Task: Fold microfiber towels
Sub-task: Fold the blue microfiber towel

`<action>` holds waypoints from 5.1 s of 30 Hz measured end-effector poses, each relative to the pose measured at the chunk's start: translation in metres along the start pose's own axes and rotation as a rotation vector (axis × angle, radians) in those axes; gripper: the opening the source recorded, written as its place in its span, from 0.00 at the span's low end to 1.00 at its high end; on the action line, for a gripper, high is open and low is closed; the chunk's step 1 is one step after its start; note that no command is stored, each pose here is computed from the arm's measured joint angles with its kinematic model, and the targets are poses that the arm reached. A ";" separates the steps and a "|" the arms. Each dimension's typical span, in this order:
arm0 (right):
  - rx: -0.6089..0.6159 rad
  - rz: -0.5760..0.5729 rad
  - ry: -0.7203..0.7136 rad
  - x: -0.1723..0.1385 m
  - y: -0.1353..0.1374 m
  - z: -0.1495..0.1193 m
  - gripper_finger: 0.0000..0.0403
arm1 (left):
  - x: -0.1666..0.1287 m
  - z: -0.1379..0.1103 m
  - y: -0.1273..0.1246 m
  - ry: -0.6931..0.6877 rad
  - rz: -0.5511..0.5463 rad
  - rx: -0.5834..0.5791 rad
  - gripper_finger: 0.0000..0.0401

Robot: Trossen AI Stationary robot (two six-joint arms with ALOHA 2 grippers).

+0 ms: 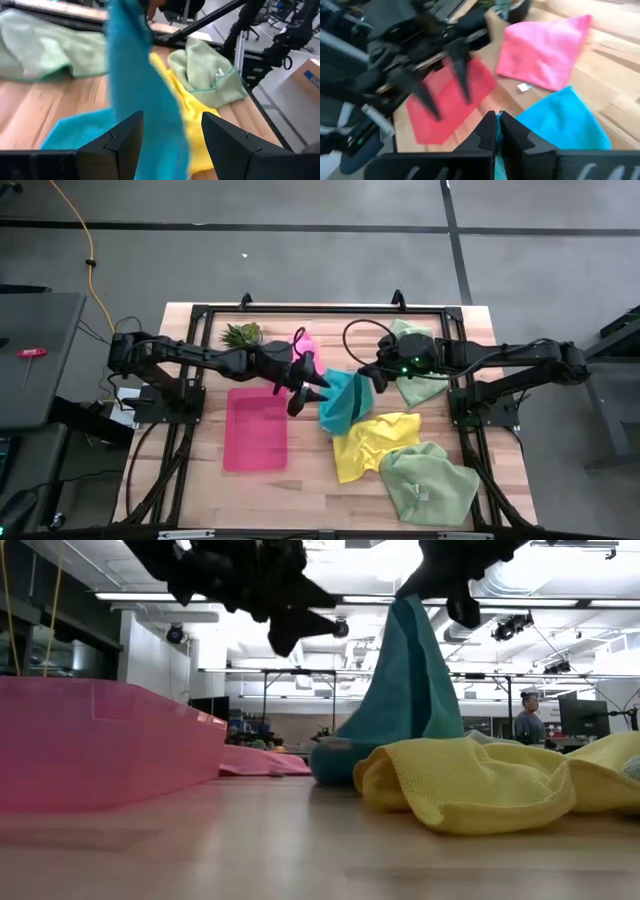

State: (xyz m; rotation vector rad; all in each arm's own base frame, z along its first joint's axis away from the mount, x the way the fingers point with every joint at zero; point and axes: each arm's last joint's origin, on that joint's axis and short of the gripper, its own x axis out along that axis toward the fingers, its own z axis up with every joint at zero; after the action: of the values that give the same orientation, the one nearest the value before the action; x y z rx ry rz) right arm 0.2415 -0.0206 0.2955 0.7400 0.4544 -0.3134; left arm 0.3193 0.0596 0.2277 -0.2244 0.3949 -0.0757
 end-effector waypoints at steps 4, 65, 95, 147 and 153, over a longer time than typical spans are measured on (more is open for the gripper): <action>0.053 -0.066 -0.056 0.000 -0.007 0.006 0.00 | 0.006 -0.006 -0.008 0.025 0.034 0.028 0.48; 0.475 -0.148 -0.093 0.062 -0.043 0.020 0.00 | 0.126 -0.084 -0.014 0.417 0.317 0.463 0.03; 0.279 -0.167 0.000 0.031 -0.041 0.017 0.00 | 0.087 -0.008 -0.014 0.093 0.246 0.091 0.02; 0.293 -0.244 -0.051 0.031 -0.044 0.017 0.00 | 0.048 0.030 0.000 0.490 0.567 0.028 0.48; 0.298 -0.247 -0.059 0.031 -0.044 0.017 0.00 | 0.057 0.024 -0.014 0.460 0.528 -0.093 0.48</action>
State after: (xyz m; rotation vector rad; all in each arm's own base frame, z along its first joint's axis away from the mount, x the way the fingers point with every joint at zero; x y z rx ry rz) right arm 0.2537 -0.0671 0.2661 0.9636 0.4486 -0.6431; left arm 0.3807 0.0443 0.2310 -0.1872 0.9046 0.4182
